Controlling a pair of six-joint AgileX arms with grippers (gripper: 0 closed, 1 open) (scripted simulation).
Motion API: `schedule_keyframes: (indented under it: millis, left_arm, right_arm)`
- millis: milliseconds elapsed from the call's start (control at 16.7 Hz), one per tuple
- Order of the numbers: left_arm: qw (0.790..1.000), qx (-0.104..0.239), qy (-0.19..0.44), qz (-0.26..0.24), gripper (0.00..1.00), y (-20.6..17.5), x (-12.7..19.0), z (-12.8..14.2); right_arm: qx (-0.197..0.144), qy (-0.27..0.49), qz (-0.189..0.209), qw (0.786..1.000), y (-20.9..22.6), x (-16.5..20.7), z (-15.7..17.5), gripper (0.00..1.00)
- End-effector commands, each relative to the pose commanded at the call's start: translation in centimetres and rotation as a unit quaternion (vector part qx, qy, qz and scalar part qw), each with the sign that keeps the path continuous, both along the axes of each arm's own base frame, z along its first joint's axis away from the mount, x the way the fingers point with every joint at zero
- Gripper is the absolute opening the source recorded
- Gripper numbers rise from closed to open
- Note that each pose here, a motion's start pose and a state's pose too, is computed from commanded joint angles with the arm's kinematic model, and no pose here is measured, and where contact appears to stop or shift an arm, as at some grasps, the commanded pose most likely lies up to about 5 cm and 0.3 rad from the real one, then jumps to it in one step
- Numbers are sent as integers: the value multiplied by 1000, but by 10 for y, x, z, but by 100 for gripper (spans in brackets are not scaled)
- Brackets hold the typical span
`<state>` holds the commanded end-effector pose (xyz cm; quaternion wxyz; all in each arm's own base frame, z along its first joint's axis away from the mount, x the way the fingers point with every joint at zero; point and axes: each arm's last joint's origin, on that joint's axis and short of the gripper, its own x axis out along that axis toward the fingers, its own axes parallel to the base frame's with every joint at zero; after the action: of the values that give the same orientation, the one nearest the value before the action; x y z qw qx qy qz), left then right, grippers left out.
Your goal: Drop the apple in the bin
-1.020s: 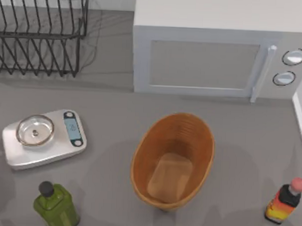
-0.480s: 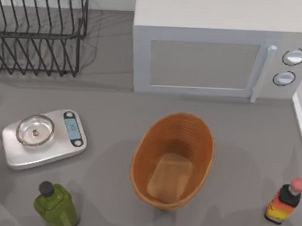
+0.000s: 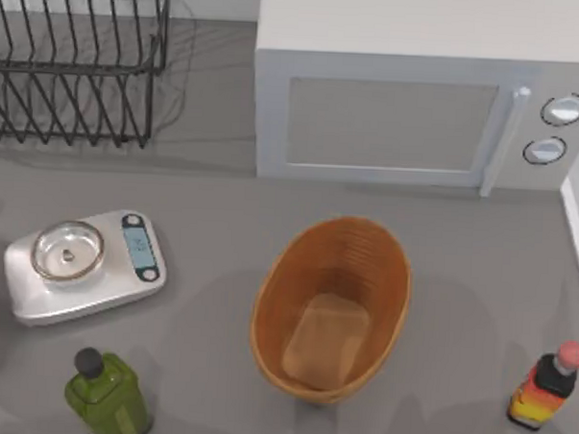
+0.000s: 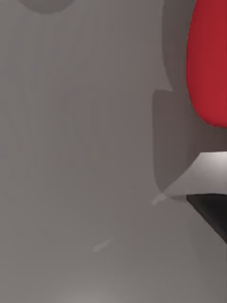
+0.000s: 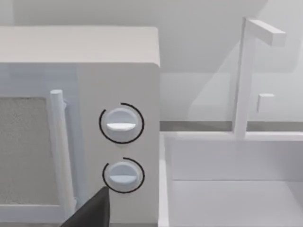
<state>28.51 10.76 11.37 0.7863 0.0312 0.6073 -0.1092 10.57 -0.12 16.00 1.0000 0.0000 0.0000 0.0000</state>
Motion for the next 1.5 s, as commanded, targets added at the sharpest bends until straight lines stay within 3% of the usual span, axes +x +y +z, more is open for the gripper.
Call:
schedule_keyframes:
  millis: [420,1200,1500]
  left_arm:
    - [1000,1,2,2,100,0,-5,-11]
    - [1000,1,2,2,2,0,-5,-11]
    - [1000,1,2,2,0,0,-5,-11]
  right_arm:
    - [0,0,0,1000,0,0,0,100]
    - [0,0,0,1000,0,0,0,100]
    - [0,0,0,1000,0,0,0,100]
